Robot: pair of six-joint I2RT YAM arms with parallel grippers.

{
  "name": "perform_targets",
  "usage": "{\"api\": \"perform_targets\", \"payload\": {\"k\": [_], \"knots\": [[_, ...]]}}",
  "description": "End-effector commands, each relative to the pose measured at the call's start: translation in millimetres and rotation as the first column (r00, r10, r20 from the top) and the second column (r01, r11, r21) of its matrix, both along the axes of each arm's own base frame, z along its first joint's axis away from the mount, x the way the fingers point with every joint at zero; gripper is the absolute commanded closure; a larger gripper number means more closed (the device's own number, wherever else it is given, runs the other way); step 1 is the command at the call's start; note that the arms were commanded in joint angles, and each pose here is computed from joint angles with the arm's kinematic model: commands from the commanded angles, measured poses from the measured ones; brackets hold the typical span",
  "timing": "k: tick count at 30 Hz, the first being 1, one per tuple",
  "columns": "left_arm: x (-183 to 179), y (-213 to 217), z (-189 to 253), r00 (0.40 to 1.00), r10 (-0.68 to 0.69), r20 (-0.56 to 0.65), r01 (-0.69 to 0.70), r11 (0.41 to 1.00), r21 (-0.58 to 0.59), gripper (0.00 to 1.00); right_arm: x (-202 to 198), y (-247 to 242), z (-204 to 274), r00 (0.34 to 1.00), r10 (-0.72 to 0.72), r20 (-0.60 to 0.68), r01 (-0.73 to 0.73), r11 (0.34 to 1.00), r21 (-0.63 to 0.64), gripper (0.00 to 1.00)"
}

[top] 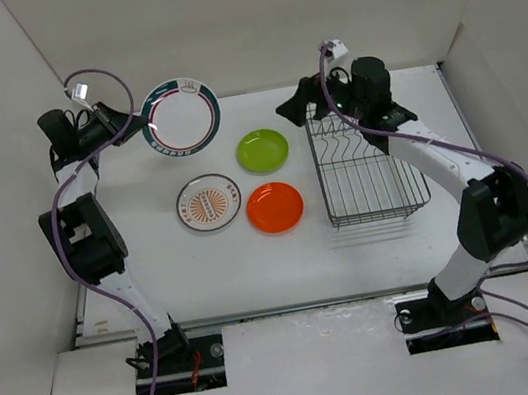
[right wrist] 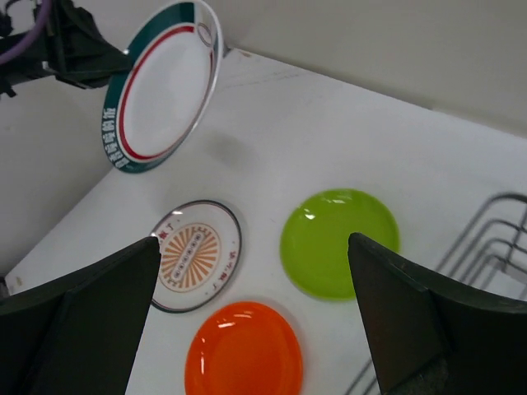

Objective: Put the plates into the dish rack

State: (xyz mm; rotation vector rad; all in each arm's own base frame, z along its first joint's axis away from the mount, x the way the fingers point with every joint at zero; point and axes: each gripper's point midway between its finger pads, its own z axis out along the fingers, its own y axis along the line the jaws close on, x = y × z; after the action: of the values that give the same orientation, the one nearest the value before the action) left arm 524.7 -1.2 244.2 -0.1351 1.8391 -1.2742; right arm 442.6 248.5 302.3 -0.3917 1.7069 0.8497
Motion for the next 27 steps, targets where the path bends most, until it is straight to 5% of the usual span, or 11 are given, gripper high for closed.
{"api": "perform_targets", "payload": {"k": [1,21,27], "knots": [[-44.0,-24.1,63.4,0.972,-0.18,0.15,0.182,0.983,0.001,1.0,-10.7,39.3,58.0,0.976,0.138,0.17,-0.15,0.987,0.064,0.0],[-109.6,-50.3,89.2,0.915,-0.314,0.252,0.299,0.949,0.098,1.0,-19.0,156.2,47.5,0.912,0.394,0.113,-0.409,0.876,0.255,0.0],[-108.9,-50.0,89.3,0.921,-0.297,0.252,0.282,0.955,0.096,1.0,-34.8,174.7,54.8,0.887,0.448,0.107,-0.459,0.841,0.285,0.1]]}}
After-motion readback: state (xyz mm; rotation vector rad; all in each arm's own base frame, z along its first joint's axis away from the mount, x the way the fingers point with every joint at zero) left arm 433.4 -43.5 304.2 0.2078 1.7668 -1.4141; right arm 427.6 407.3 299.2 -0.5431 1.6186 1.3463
